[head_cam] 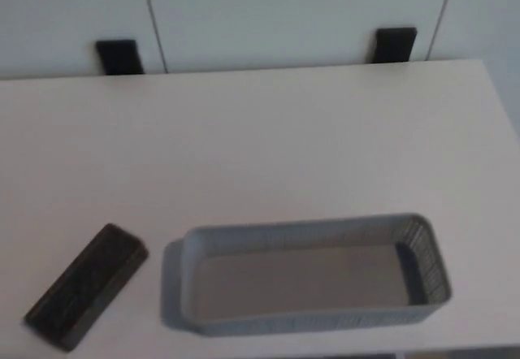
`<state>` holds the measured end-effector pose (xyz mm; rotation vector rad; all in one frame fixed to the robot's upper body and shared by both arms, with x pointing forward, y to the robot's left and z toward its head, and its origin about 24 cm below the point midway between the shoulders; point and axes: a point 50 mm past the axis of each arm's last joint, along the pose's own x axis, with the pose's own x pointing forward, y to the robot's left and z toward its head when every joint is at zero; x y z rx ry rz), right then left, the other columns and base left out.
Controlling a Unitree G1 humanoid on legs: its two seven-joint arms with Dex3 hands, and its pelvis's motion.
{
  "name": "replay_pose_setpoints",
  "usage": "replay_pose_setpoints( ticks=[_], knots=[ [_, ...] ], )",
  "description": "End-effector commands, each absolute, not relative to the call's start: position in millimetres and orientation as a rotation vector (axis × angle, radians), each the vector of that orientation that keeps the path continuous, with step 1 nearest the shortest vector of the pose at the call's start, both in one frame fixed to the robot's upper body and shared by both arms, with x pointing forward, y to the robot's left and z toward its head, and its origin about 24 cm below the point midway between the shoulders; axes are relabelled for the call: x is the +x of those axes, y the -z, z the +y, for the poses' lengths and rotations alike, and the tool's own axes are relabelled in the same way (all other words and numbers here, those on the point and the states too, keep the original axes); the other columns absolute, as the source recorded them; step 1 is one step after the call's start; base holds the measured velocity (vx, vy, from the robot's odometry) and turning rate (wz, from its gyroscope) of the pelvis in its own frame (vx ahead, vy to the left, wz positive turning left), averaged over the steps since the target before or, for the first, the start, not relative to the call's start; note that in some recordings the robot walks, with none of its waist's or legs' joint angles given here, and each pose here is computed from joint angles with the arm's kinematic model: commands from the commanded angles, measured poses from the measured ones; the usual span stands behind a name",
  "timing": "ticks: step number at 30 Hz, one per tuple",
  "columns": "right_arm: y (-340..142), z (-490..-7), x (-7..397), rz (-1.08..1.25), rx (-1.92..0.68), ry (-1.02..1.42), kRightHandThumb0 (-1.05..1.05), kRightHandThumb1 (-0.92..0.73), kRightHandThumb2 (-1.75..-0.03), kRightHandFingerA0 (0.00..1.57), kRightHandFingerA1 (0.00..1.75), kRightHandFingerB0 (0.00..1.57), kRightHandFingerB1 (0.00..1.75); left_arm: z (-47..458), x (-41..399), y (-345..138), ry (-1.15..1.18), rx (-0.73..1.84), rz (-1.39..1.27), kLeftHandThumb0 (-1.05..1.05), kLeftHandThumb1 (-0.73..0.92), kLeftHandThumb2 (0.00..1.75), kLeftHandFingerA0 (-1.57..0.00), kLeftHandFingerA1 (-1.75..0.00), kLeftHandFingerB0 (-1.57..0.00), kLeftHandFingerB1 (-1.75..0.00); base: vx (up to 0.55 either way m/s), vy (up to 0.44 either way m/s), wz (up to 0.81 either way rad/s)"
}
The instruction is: The robot walks towards a desk on which an eraser is kept on the left hand side and a container is kept on the right hand side. The robot picks up the eraser using its left hand and places it in the container.
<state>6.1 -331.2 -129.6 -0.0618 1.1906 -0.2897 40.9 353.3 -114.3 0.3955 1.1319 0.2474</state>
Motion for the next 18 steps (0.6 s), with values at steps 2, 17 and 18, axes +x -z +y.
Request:
replay_pose_setpoints(
  ticks=[2,17,18],
  knots=[
    [129.7,-330.8,2.4,1.193,-0.057,0.295,-0.59,-0.47,-0.55,0.45,0.52,0.30,0.36,359.1,38.6,111.4,-0.245,0.397,1.148,-0.24,0.48,0.89,-0.33,-0.56,-0.14,-0.47,-0.14,0.179,-0.06],
    [130.2,-330.8,2.2,1.207,-0.082,0.289,-0.59,-0.47,-0.55,0.45,0.48,0.31,0.34,358.7,39.7,111.3,-0.235,0.392,1.144,-0.28,0.68,0.61,-0.39,-0.41,-0.26,-0.33,-0.09,-0.007,0.01],
    [130.2,-330.7,2.0,1.202,-0.068,0.297,-0.58,-0.47,-0.55,0.46,0.50,0.31,0.35,358.4,39.8,111.4,-0.236,0.390,1.144,-0.28,0.68,0.61,-0.39,-0.40,-0.26,-0.33,-0.10,0.192,-0.37]
  ],
)
